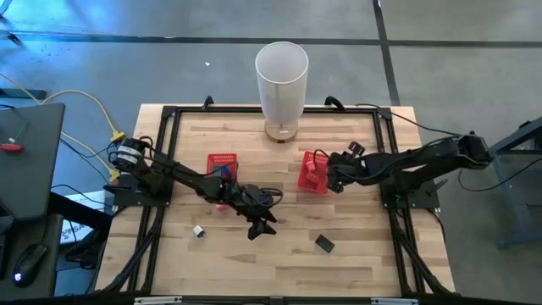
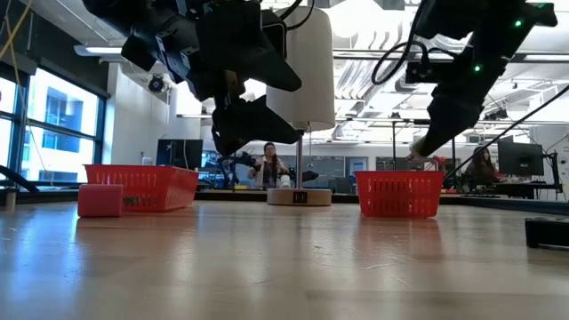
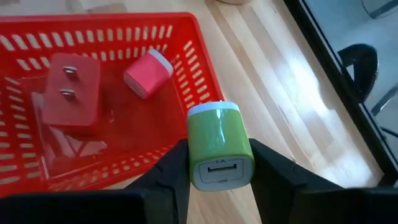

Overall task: Pick & Place Office items
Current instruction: Put the green charger adapter into the right red bin, then put the black digital timer into the left red bin

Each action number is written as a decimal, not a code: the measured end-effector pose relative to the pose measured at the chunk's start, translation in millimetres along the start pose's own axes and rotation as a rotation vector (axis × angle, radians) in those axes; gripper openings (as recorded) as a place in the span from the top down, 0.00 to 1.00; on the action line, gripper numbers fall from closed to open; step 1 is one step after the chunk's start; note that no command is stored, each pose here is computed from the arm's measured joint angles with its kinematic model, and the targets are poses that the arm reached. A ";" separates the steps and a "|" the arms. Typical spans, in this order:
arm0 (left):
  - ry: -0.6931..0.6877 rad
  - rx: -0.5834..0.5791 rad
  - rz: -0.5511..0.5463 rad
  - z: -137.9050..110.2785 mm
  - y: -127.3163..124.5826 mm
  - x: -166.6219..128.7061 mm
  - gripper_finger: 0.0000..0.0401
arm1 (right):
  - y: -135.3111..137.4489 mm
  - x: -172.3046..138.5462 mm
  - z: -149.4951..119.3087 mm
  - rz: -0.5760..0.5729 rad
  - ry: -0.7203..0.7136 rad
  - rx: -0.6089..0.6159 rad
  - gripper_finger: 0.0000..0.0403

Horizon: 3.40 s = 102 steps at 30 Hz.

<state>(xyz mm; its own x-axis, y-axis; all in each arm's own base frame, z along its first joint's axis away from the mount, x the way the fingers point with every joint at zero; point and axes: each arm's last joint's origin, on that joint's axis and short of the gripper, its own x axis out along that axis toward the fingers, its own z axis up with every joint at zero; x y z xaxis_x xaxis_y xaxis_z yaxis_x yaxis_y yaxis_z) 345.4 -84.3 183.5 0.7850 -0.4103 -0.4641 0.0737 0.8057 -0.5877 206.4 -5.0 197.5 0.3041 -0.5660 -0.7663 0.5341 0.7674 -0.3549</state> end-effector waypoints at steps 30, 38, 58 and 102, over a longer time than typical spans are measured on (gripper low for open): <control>0.008 0.063 -0.010 -2.7 -3.8 1.0 0.39 | -1.7 21.8 3.6 0.136 -0.067 0.034 0.67; 0.008 0.063 -0.010 -2.7 -3.8 1.0 0.39 | -1.3 21.8 3.5 0.149 -0.064 0.016 0.70; -0.001 0.066 -0.016 -1.8 -4.5 1.0 0.39 | 0.6 21.2 6.0 0.197 -0.078 0.027 0.69; 0.001 0.065 -0.014 -2.1 -4.3 1.0 0.39 | 31.3 62.3 7.8 0.209 -0.041 -0.030 0.46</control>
<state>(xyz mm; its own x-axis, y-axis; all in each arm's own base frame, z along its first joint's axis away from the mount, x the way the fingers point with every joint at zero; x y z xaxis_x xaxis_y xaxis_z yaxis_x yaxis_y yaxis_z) 344.6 -89.0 184.2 0.7828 -0.4222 -0.4571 0.1245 0.8260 -0.5497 248.2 -18.6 142.8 0.4379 -0.4048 -0.8027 0.4324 0.8777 -0.2067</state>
